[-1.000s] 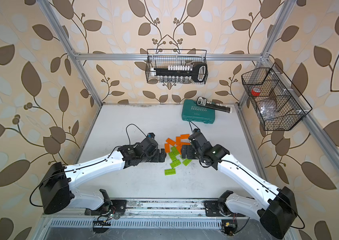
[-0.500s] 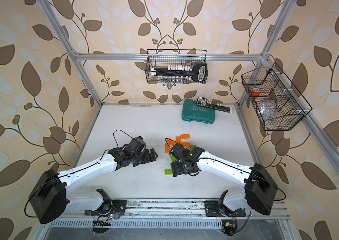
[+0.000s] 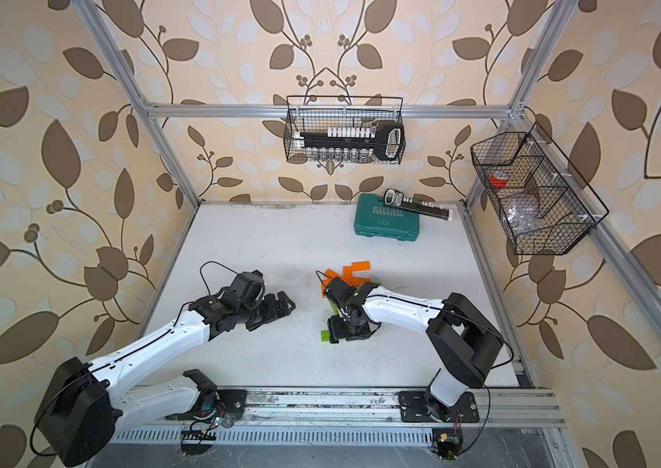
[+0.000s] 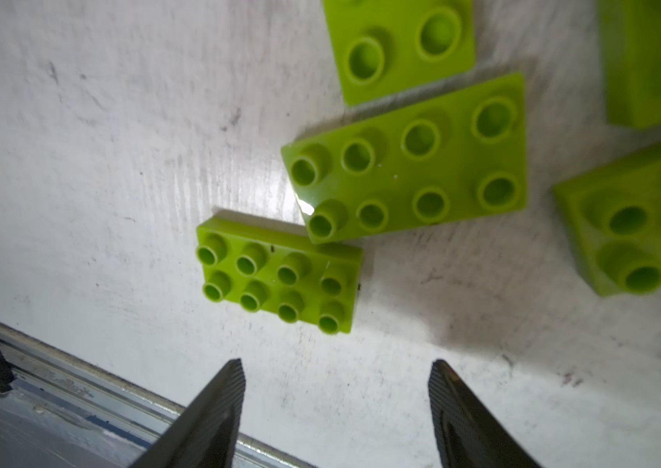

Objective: Assemble a small pinwheel with lego
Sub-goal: Adjust the lego brick at the center of the board, then pick up the lego brick from the center of the board.

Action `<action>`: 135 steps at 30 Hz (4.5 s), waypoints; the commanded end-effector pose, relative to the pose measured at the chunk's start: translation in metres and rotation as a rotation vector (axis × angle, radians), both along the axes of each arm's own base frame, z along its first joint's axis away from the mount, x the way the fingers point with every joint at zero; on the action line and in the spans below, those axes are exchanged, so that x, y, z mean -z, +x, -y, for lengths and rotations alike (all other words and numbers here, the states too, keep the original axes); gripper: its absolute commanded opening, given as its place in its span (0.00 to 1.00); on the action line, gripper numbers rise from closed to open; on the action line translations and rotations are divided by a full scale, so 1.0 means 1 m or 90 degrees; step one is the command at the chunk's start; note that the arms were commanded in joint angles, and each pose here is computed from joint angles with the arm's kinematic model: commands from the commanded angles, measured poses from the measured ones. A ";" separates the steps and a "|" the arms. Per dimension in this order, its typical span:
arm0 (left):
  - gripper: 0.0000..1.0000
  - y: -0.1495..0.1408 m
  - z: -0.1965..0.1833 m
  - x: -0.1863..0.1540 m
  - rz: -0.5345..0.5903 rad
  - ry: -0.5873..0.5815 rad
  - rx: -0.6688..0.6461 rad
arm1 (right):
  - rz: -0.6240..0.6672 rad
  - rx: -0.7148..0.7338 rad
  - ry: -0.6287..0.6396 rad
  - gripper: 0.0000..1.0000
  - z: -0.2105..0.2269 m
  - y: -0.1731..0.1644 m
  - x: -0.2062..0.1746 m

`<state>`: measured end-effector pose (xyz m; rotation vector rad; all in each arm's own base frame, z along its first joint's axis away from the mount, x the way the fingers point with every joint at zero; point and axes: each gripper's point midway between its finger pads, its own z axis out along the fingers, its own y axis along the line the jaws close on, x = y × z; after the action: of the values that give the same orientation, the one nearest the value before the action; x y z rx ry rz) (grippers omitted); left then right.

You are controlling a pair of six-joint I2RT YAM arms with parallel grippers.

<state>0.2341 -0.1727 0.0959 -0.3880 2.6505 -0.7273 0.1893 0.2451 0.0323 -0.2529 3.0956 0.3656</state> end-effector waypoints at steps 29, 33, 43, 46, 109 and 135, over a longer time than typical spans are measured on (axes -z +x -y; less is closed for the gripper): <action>0.96 0.008 -0.035 -0.003 -0.028 -0.095 -0.075 | 0.078 -0.257 -0.042 0.66 -0.038 0.005 -0.020; 0.96 0.008 -0.046 -0.002 -0.032 -0.129 -0.100 | 0.086 -0.303 -0.064 0.60 -0.040 0.011 -0.021; 0.95 0.005 -0.064 0.001 -0.036 -0.199 -0.148 | 0.069 -0.372 -0.103 0.50 -0.054 0.013 -0.008; 0.95 0.006 -0.066 0.001 -0.034 -0.199 -0.150 | 0.070 -0.386 -0.125 0.50 -0.055 0.013 -0.004; 0.99 -0.020 -0.049 0.007 -0.019 0.027 -0.074 | 0.006 -0.084 -0.203 0.47 -0.045 0.004 0.025; 0.99 0.048 0.001 -0.009 0.048 0.001 -0.029 | 0.064 0.268 -0.137 0.83 -0.002 0.059 0.001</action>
<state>0.2659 -0.1697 0.0806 -0.4053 2.6442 -0.6163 0.2384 0.2400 0.0259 0.2952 3.0114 -0.0045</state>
